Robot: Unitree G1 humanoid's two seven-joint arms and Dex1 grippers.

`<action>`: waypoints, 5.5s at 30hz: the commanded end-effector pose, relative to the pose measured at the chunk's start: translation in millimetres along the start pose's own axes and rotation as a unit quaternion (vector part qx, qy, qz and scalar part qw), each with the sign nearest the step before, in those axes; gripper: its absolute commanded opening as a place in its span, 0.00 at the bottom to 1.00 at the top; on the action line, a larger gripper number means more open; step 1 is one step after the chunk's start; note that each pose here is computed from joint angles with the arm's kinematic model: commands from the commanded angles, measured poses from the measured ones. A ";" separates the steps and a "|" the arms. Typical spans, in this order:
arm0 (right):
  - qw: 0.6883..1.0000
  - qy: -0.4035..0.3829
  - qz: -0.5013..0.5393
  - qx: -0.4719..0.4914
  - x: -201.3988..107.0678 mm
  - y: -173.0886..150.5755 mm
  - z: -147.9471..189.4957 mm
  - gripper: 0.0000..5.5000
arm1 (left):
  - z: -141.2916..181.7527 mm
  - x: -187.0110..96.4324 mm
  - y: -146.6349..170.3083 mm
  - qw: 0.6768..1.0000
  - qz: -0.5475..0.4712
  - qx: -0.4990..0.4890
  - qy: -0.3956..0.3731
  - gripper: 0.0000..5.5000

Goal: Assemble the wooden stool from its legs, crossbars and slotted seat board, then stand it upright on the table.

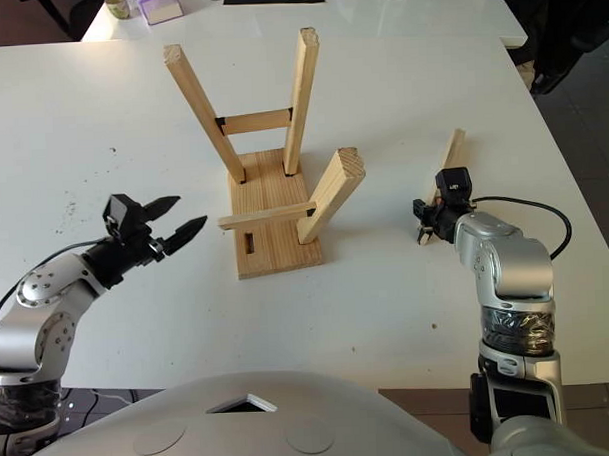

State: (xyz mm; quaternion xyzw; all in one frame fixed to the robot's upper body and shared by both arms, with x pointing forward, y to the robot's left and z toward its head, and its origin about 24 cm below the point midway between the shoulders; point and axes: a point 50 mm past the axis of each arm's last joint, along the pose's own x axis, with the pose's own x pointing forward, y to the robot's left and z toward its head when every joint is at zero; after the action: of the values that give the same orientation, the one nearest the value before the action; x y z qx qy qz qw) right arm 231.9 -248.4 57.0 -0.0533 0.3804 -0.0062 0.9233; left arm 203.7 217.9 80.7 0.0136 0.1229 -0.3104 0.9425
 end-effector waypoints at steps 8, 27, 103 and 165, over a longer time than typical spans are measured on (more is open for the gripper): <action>0.998 -0.047 0.019 0.043 -2.0 5.5 11.6 0.46 | 60.8 -0.6 58.5 0.982 0.167 0.000 -0.089 0.66; 0.955 -0.229 -0.009 -0.186 -21.3 1.1 35.6 0.12 | 118.8 20.4 33.9 0.988 0.074 0.021 -0.130 0.66; 0.667 -0.667 0.066 -0.324 -122.2 80.9 133.3 0.19 | 237.5 67.1 -39.3 0.881 -0.339 -0.205 -0.258 0.87; 0.851 -0.424 0.270 -0.152 -81.3 0.6 78.7 0.41 | 183.1 -17.3 32.2 0.954 -0.216 0.143 -0.151 0.37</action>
State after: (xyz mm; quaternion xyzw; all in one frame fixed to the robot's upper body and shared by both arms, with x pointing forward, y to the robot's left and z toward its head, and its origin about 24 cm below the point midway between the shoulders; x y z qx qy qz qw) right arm 234.4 -226.0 177.7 -0.0988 -0.0704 0.3372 0.9336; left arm 260.5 220.3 267.2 0.0097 -0.0864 -0.5250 0.8466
